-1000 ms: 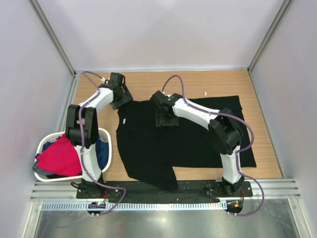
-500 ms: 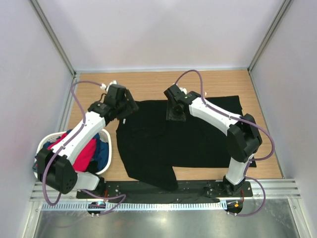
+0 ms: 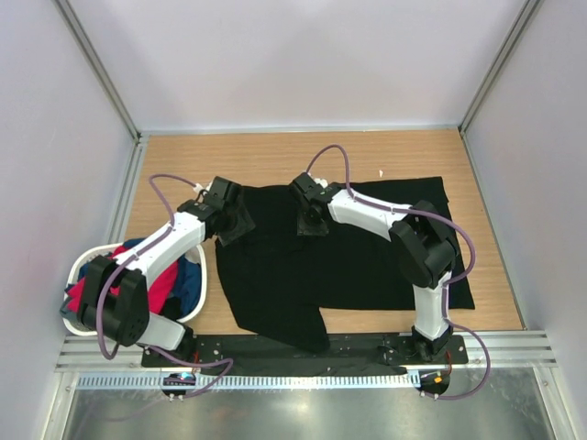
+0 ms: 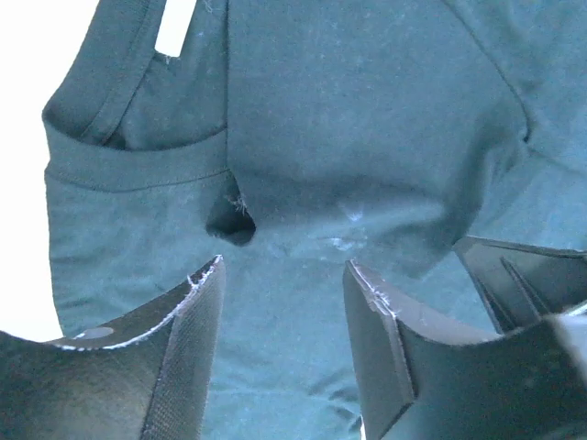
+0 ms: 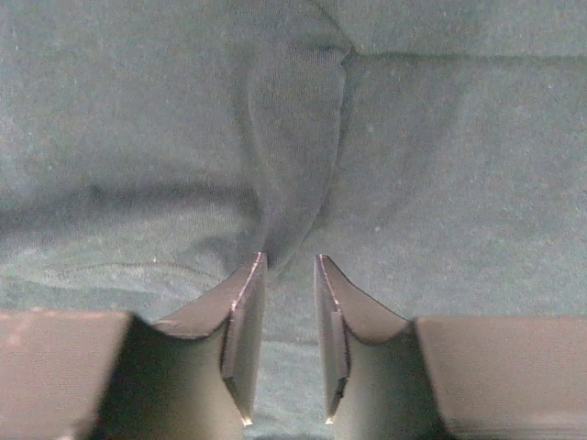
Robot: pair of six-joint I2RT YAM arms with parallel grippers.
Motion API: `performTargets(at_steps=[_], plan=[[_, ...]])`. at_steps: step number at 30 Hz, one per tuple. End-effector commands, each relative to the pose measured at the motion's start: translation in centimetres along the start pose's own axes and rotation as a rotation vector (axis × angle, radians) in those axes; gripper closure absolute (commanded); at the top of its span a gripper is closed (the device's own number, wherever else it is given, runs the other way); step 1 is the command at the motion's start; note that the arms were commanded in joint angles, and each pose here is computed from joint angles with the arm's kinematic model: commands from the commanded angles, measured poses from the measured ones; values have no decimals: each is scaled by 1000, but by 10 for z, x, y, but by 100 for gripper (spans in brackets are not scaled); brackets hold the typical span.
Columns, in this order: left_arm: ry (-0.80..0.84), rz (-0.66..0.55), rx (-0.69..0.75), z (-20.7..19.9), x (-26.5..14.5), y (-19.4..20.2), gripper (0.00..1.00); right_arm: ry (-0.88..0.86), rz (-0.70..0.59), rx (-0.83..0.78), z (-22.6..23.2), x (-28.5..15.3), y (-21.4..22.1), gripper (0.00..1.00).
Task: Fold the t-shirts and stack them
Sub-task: Fold the tshirt
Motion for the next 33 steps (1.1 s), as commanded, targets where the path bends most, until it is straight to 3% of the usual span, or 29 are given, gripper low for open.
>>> performTargets(at_steps=[1, 15, 20, 29, 33], plan=[[16, 10, 5, -2, 11, 4, 45, -42, -44, 20, 13, 2, -13, 67], [-45, 48, 24, 8, 38, 20, 55, -65, -59, -13, 19, -7, -22, 93], [-24, 38, 33, 9, 44, 25, 60, -59, -67, -37, 19, -19, -27, 94], [-15, 40, -1, 6, 36, 24, 92, -23, -43, -58, 15, -25, -26, 94], [-17, 38, -48, 3, 23, 21, 100, 2, -36, -67, 11, -30, -26, 94]])
Point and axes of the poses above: each gripper's point midway between its finger pads, its own x axis out along the fingers, its own z axis along the line the jaws close on, y = z × x, the point moved 5 cm from there along -x, back along the fingers, and after that the axes turned 4 degrees about x, right-handed, at the moved point
